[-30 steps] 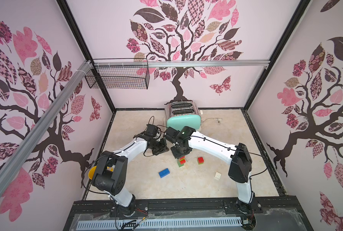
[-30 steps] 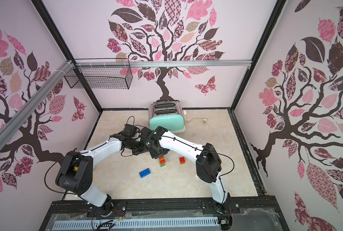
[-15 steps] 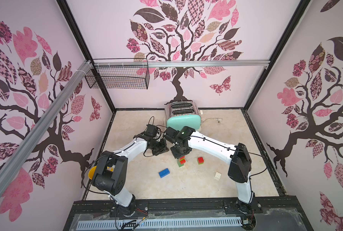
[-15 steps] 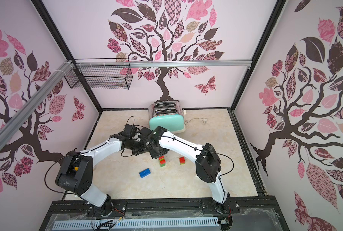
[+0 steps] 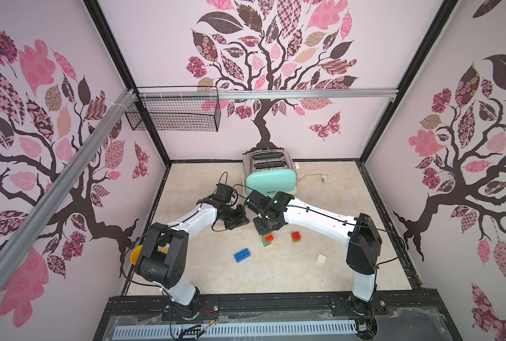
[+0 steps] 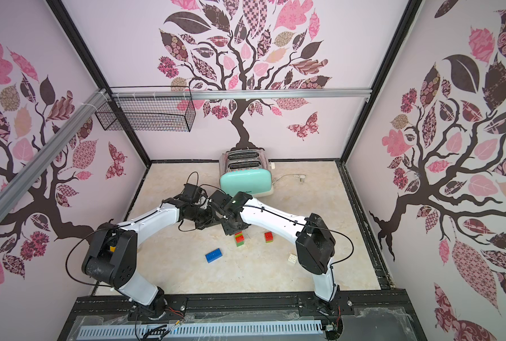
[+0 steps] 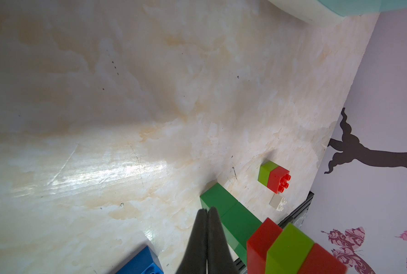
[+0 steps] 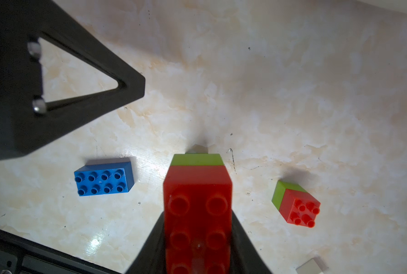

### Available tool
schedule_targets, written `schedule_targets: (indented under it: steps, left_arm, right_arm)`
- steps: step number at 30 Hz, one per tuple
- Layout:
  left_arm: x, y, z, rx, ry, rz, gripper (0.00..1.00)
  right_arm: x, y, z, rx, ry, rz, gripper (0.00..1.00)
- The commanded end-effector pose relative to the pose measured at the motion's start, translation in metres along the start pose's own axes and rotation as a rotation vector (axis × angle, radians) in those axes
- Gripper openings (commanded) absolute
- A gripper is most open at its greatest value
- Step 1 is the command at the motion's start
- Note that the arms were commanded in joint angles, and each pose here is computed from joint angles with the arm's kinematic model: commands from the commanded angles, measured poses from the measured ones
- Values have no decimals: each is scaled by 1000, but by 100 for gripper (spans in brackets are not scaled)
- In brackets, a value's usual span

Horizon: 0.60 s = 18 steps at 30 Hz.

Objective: Assemble a spoon with lego
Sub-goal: Assemble the lego brick with the lego brick.

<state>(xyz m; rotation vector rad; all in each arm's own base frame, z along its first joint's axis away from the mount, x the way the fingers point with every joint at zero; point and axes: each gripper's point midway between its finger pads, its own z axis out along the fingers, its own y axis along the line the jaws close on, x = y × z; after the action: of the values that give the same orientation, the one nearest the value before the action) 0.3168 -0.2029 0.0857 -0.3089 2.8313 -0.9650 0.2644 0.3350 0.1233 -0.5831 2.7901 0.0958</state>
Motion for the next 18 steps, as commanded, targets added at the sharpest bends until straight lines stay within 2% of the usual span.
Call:
schedule_targets:
  steps: [1,5,8,12,18]
  left_arm:
    - [2,6,4,-4,15,-3,0]
    - [2,6,4,-6,15,-2,0]
    - [2,6,4,-8,15,-1,0]
    - [2,6,3,-10,12,1,0]
    - [1,6,3,-10,12,1,0]
  right_arm:
    - [57,-15,62,116,239,-23,25]
    - [34,-14,39,123,162,-26,48]
    - [15,-11,18,109,105,-25,52]
    - [7,-6,4,92,92,-20,55]
    - [-4,2,-16,34,50,-15,70]
